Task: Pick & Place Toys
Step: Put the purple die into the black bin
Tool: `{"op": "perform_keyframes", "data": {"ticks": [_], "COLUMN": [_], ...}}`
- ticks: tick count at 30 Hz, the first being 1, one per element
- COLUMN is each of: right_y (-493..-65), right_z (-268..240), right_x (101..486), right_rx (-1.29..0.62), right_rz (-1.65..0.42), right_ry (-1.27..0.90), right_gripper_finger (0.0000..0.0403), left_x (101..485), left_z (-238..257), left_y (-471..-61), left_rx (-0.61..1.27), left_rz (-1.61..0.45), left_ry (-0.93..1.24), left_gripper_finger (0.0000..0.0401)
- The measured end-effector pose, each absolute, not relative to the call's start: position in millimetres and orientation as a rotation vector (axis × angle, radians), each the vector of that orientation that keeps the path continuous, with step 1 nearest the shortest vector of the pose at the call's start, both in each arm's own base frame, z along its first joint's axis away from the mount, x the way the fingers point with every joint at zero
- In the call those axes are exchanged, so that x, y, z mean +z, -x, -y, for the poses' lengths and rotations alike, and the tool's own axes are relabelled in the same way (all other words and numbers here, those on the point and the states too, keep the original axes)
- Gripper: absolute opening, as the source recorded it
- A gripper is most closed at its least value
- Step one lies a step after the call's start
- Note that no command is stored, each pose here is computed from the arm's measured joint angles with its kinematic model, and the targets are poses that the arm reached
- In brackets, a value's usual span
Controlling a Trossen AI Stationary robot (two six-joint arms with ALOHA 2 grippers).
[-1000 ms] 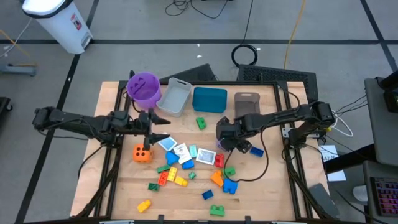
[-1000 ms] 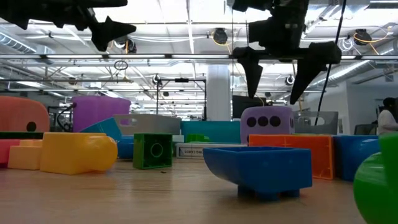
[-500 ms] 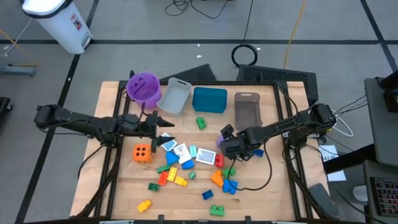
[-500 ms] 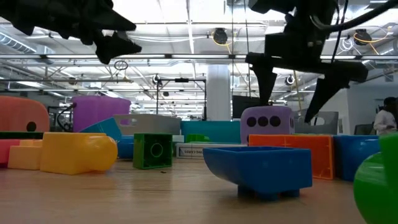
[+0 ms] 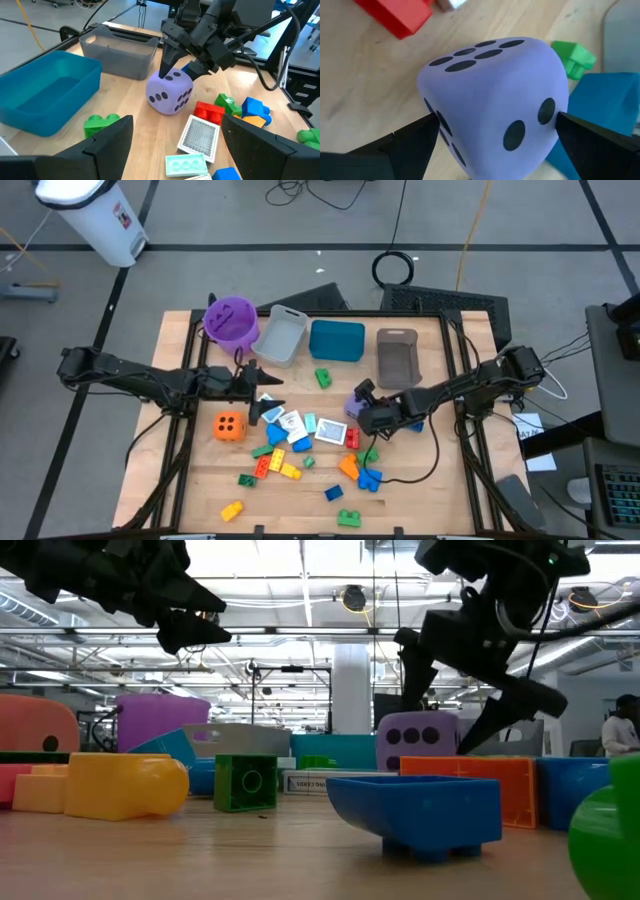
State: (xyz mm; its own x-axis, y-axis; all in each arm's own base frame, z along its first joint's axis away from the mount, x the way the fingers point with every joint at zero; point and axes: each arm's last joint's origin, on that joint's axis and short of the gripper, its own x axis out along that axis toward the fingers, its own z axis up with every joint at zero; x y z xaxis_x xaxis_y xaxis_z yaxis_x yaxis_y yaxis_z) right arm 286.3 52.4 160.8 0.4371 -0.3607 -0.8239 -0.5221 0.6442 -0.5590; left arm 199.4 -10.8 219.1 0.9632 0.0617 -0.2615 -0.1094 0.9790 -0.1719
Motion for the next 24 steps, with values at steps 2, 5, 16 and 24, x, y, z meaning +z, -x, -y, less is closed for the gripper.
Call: {"op": "perform_keyframes", "data": {"ticks": [2,5,16,24], "right_y": [-286,-288,-289,-291], "right_z": [-52,-51,-40,-33], "right_x": [157,153,141,138], "right_rx": [0.117,0.097,0.036,-0.019], "right_rz": [-1.133,-1.081,-0.954,-0.866], "right_ry": [0.934,0.940,0.909,0.885], "right_gripper_finger": [0.0386,0.0386,0.0336,0.0293], "left_x": [219,219,219,219], "left_z": [11,11,11,9], "left_y": [-199,-199,-199,-199], "left_rx": [0.087,0.087,0.094,0.126], "left_rz": [-0.256,-0.257,-0.256,-0.253], "left_ry": [0.186,0.187,0.185,0.179], "left_gripper_finger": [0.0306,0.0305,0.0306,0.0306]}}
